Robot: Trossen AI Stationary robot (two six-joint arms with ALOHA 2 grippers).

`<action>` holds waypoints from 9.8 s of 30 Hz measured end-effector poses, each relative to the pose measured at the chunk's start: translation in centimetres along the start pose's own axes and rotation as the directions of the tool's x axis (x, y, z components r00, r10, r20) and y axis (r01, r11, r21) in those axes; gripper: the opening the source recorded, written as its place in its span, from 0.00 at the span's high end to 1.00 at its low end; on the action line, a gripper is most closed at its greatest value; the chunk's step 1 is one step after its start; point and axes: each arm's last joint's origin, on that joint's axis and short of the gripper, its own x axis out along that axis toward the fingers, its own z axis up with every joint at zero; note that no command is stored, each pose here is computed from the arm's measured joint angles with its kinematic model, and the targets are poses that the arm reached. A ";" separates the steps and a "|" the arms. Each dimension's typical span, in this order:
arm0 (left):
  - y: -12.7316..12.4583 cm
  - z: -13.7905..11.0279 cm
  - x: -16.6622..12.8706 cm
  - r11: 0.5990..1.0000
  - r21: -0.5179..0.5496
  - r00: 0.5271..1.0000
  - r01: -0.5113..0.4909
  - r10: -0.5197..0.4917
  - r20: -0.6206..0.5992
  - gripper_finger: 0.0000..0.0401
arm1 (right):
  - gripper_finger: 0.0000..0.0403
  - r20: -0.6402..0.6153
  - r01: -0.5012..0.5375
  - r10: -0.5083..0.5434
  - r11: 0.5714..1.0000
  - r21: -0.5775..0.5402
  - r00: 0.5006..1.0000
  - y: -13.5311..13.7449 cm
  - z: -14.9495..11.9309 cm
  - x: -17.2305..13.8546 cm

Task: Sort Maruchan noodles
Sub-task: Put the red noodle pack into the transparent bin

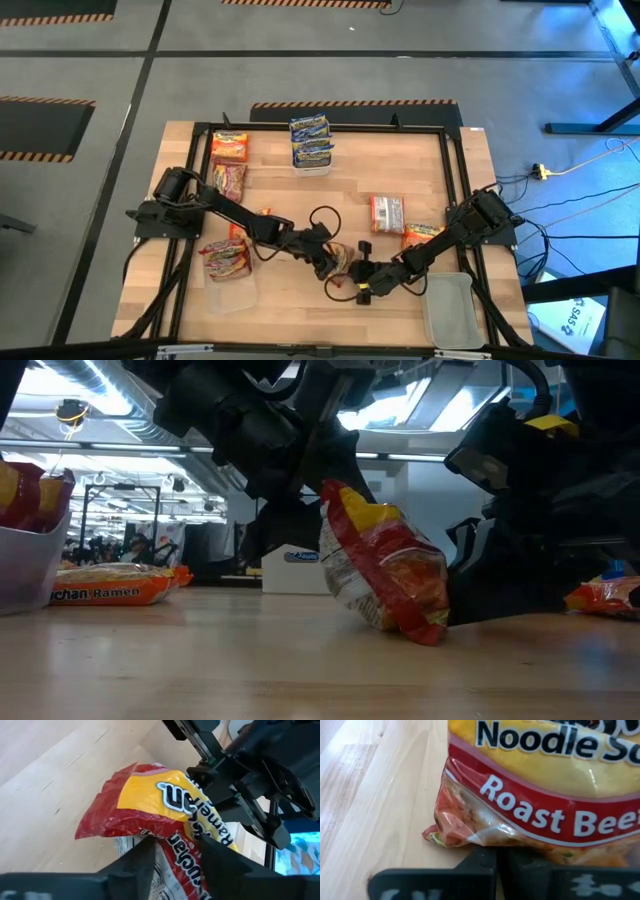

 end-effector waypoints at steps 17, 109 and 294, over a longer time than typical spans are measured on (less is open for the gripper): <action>-0.4 -0.1 -1.1 0.987 0.155 0.995 0.039 -0.024 -0.093 0.99 | 1.00 -0.021 -0.011 0.010 0.999 -0.031 1.000 0.1 0.2 -0.4; -1.9 -0.2 -5.2 0.968 0.248 0.985 0.026 0.017 -0.170 0.48 | 0.79 0.042 -0.239 0.242 0.969 -0.055 0.969 -1.4 3.9 2.1; -3.6 -2.3 -8.3 0.882 0.433 0.944 -0.187 0.283 -0.169 0.20 | 0.85 0.218 -0.133 0.121 0.990 0.043 0.968 -1.3 9.2 2.9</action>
